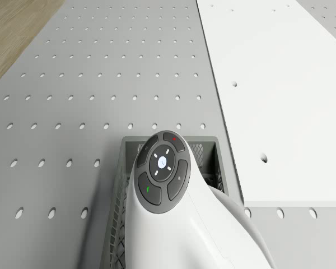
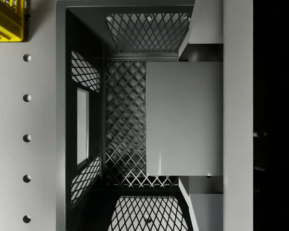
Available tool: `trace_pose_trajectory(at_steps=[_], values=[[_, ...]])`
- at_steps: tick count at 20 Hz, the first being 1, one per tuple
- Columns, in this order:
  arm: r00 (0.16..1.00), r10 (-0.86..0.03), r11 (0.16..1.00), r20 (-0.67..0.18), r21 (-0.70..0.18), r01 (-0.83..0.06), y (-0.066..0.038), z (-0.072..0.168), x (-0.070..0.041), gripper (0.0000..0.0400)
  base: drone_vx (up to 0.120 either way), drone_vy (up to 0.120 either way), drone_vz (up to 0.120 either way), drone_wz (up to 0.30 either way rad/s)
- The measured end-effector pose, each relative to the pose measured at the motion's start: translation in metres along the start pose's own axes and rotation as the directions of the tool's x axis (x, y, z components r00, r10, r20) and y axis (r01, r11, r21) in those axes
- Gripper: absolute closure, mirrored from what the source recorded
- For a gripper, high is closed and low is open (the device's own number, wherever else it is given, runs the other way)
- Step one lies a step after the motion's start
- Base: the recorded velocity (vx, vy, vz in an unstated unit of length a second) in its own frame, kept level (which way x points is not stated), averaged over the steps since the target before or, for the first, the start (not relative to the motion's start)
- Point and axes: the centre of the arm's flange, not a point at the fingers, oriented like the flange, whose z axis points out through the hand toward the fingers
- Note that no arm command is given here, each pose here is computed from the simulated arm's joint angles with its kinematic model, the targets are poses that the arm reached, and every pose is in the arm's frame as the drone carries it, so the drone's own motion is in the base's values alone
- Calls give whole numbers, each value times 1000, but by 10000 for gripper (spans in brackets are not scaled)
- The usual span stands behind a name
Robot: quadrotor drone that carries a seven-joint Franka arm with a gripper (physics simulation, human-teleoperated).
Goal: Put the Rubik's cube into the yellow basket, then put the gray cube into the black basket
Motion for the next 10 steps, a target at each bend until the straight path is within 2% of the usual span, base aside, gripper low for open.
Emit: trace_pose_trajectory(at_steps=[10], values=[[1000,0,1000,0,0,0,0,34,0,150,0,0,0,0]])
